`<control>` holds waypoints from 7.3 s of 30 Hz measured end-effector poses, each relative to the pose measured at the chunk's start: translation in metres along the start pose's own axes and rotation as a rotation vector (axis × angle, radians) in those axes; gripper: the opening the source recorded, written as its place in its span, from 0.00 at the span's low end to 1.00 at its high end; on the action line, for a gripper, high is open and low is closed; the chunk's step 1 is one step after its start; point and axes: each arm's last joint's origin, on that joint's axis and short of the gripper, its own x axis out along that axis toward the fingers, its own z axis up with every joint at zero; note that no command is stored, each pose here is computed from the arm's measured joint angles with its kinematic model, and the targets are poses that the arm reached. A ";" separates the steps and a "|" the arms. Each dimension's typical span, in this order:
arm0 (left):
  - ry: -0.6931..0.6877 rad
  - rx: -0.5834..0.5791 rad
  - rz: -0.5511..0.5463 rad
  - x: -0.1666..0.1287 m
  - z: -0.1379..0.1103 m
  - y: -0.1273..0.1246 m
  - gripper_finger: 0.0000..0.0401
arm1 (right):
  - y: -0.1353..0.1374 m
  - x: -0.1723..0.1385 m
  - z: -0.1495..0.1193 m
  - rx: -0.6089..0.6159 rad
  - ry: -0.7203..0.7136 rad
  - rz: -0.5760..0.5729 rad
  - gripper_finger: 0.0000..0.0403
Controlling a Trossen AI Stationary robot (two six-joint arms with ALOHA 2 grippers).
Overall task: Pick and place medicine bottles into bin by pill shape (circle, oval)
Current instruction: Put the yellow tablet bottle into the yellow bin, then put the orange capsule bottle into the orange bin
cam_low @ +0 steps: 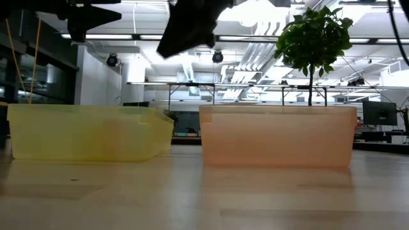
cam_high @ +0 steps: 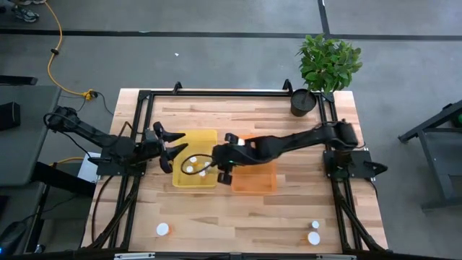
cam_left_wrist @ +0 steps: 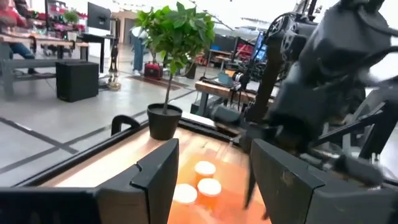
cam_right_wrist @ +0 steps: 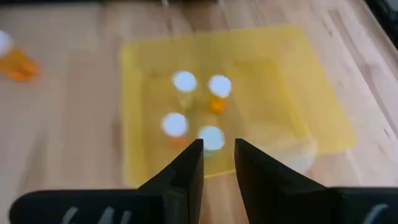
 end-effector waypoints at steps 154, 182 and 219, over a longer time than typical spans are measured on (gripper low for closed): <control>1.278 0.663 -0.482 -0.077 -0.101 -0.207 0.48 | 0.021 -0.129 -0.166 0.002 -0.605 0.021 0.21; 0.711 0.780 -0.384 0.136 -0.018 -0.131 0.49 | 0.021 -0.132 -0.162 0.020 -0.643 0.029 0.21; 1.015 0.680 -0.289 0.255 -0.083 -0.060 0.51 | 0.021 -0.136 -0.157 0.003 -0.695 0.034 0.21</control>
